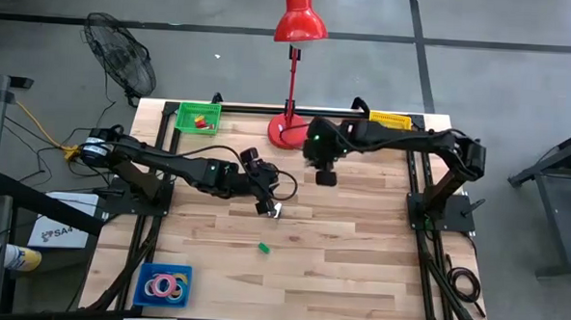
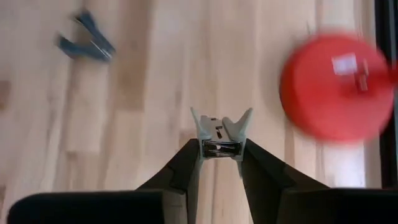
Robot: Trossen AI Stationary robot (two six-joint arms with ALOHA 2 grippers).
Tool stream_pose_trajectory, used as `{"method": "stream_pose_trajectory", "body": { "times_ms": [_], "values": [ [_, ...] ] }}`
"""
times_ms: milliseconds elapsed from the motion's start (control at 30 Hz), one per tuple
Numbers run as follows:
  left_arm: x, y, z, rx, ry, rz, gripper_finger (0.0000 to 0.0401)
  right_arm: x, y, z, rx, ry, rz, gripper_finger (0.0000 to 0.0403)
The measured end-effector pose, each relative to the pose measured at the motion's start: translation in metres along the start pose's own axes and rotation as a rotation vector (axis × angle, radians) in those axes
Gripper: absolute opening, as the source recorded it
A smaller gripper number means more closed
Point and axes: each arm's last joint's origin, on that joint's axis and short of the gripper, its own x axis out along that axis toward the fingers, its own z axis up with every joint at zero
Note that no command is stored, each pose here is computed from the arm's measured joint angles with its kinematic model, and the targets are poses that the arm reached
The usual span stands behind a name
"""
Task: Pick and place Stapler, Stapler remover, tape
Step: Put the gray staple remover into the yellow basket
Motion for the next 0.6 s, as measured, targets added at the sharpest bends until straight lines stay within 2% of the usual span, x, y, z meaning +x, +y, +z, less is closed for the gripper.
{"method": "stream_pose_trajectory", "body": {
  "times_ms": [333,600],
  "values": [
    [0.000,0.003,-0.007,0.047,0.060,0.040,0.0213,-0.013,-0.074,-0.062,0.427,0.269,-0.072,0.0084],
    [0.008,0.018,-0.007,0.075,0.100,0.074,0.0213,-0.034,-0.134,-0.118,0.685,0.347,-0.180,0.0084]
  ]
}}
